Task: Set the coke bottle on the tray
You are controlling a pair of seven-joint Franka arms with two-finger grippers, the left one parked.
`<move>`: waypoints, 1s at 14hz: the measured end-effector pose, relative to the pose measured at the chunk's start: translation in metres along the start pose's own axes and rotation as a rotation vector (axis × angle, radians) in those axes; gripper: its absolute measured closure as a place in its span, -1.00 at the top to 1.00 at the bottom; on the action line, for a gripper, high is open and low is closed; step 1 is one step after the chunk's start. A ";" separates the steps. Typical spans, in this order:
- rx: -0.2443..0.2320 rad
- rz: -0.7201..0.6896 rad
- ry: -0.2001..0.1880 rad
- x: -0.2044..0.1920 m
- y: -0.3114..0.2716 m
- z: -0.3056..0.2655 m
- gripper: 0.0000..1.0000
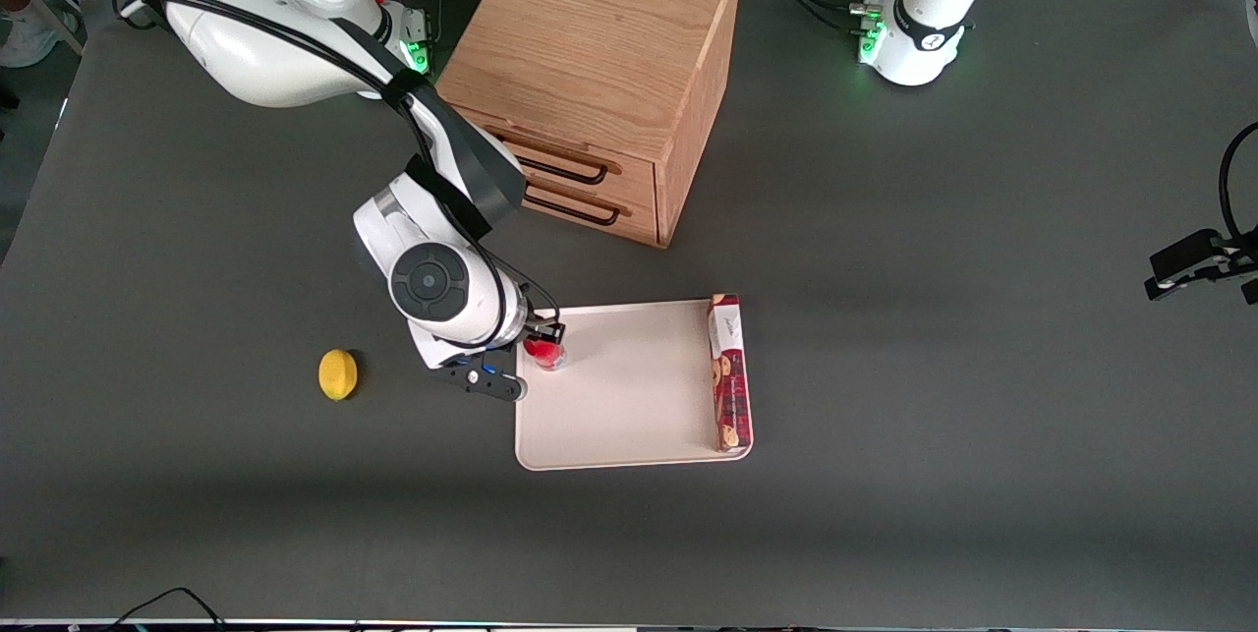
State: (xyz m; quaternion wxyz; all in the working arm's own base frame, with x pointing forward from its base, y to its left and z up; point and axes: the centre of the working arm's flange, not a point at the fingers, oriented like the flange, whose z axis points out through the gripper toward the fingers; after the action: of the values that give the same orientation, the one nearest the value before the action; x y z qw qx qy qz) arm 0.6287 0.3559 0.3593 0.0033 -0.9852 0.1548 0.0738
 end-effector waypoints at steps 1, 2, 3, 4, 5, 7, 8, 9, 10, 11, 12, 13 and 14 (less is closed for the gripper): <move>-0.005 -0.009 0.011 -0.007 0.002 -0.023 0.74; -0.014 -0.034 0.032 -0.016 0.009 -0.057 0.93; -0.030 -0.088 0.057 -0.027 0.022 -0.100 1.00; -0.055 -0.149 0.087 -0.042 0.043 -0.149 1.00; -0.083 -0.201 0.105 -0.058 0.068 -0.194 1.00; -0.143 -0.286 0.091 -0.091 0.129 -0.267 1.00; -0.160 -0.313 0.083 -0.104 0.163 -0.296 1.00; -0.161 -0.334 0.083 -0.114 0.198 -0.322 1.00; -0.160 -0.350 0.082 -0.119 0.235 -0.340 1.00; -0.157 -0.359 0.077 -0.119 0.274 -0.349 1.00; -0.150 -0.362 0.064 -0.114 0.318 -0.349 1.00; -0.132 -0.364 0.059 -0.106 0.365 -0.338 1.00; -0.111 -0.355 0.068 -0.098 0.404 -0.320 1.00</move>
State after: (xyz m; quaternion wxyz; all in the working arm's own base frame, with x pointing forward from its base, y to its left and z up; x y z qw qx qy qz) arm 0.4592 -0.0085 0.6968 -0.0432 -0.9976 -0.0257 0.0471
